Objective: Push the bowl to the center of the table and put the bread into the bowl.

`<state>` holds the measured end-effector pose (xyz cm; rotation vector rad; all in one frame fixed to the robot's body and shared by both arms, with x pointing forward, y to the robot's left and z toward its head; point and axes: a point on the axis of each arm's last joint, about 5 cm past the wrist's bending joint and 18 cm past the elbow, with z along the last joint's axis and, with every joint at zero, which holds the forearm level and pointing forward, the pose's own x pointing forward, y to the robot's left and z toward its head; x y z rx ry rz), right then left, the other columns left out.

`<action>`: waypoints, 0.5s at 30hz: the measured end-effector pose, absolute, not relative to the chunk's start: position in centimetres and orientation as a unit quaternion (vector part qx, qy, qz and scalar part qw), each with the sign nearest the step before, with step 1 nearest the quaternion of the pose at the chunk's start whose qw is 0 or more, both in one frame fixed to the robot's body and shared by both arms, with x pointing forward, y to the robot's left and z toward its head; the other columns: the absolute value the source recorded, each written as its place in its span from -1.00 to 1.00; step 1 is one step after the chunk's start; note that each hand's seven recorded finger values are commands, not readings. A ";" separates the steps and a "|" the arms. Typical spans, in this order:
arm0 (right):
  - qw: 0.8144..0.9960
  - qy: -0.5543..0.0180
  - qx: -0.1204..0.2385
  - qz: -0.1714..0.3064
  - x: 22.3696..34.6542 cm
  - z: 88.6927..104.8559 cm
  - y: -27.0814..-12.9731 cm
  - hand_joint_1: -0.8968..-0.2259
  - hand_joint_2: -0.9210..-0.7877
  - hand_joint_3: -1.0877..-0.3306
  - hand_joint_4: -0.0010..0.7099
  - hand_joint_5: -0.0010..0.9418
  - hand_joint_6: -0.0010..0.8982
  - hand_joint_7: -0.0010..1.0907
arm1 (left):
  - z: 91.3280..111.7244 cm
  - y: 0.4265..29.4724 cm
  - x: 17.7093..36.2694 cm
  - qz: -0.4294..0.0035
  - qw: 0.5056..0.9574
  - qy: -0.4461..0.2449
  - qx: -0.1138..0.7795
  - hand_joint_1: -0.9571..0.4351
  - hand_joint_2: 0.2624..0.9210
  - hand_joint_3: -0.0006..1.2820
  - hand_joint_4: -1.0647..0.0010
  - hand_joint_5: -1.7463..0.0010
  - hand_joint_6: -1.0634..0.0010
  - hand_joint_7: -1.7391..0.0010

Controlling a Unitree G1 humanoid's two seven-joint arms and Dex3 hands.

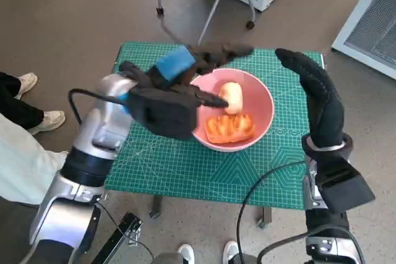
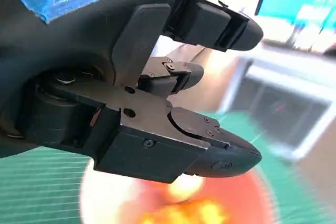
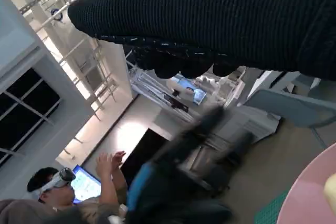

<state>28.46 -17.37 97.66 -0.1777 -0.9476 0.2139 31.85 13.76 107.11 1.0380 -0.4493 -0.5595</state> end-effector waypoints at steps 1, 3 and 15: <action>0.881 -0.455 -0.085 0.103 28.5 97.7 -17.4 -0.13 -1.00 -0.28 -0.14 -0.90 -0.99 0.46 | 107.1 14.0 31.7 -0.255 0.814 -0.218 0.474 0.37 0.84 -0.99 0.10 0.92 -0.20 0.76; 0.881 -0.455 -0.083 0.102 28.5 97.7 -17.4 -0.13 -1.00 -0.28 -0.14 -0.90 -0.99 0.47 | 107.0 14.4 31.3 -0.237 0.823 -0.240 0.457 0.36 0.85 -1.00 -0.03 0.94 -0.15 0.64; 0.880 -0.461 -0.062 0.098 28.5 98.0 -17.2 -0.04 -1.00 -0.28 -0.12 -0.91 -0.97 0.47 | 104.8 16.4 28.2 -0.140 0.874 -0.353 0.302 0.33 0.92 -0.98 0.39 0.06 0.30 -0.08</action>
